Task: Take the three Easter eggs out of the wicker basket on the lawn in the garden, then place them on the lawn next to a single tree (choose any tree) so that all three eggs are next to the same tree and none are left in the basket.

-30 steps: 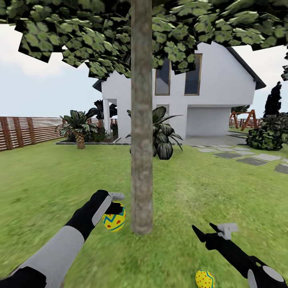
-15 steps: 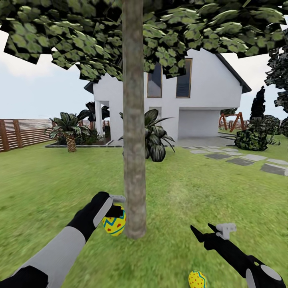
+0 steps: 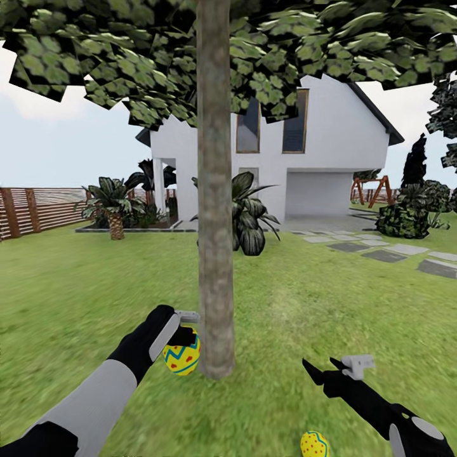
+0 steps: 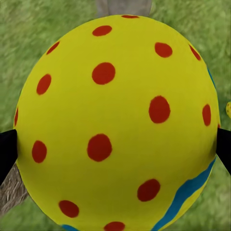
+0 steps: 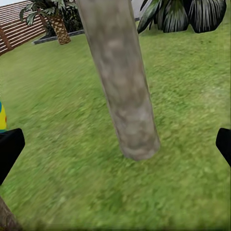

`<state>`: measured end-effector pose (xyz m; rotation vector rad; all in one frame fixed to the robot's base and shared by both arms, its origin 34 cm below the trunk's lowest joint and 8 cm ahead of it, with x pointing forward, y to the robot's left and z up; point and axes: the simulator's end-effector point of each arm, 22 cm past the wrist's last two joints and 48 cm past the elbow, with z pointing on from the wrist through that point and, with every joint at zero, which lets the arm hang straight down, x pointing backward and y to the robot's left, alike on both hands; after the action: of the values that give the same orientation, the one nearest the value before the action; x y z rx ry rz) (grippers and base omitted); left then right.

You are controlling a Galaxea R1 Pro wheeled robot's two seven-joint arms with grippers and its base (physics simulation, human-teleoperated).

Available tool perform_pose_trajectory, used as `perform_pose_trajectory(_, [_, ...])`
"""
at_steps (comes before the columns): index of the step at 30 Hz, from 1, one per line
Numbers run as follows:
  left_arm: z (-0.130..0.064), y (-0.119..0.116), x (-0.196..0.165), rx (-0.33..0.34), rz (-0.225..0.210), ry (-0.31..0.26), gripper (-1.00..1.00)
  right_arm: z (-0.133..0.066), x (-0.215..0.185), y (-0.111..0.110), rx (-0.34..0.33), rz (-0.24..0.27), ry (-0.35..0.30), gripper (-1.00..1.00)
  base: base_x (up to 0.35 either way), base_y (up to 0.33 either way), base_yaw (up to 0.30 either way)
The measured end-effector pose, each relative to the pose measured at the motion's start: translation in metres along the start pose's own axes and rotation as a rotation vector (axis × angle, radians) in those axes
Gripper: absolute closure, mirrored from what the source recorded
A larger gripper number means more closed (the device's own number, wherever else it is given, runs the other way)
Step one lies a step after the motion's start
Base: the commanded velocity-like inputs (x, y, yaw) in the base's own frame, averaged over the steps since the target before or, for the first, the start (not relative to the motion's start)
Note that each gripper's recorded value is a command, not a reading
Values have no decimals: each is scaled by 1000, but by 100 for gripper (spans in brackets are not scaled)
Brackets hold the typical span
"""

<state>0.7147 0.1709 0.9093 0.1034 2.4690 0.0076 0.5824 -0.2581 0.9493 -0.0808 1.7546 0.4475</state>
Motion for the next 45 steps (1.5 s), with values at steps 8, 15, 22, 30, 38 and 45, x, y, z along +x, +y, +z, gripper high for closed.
perform_pose_trajectory(8, [-4, -1, -3, 2, 0, 16, 100, 3, -13, 4, -9, -1, 6, -100, 0, 0, 73])
perform_pose_trajectory(15, [-7, -1, -6, 3, 0, 27, 100, 9, -17, 19, -35, -16, 29, -100, 0, 0, 89])
perform_pose_trajectory(22, [-10, -2, -8, 4, 2, 38, 100, 9, -22, 15, -13, -15, 43, -100, 0, 0, 94])
perform_pose_trajectory(30, [-7, -11, 5, 13, 4, 95, 100, -16, 43, -78, 260, 113, 242, -100, 0, 0, 93])
perform_pose_trajectory(38, [-2, -21, 24, 18, 8, 165, 100, -38, 122, -105, 353, 226, 416, -100, 0, 0, 42])
perform_pose_trajectory(45, [-5, -21, 23, 20, 7, 178, 100, -47, 118, -121, 384, 201, 386, -100, 0, 0, 1])
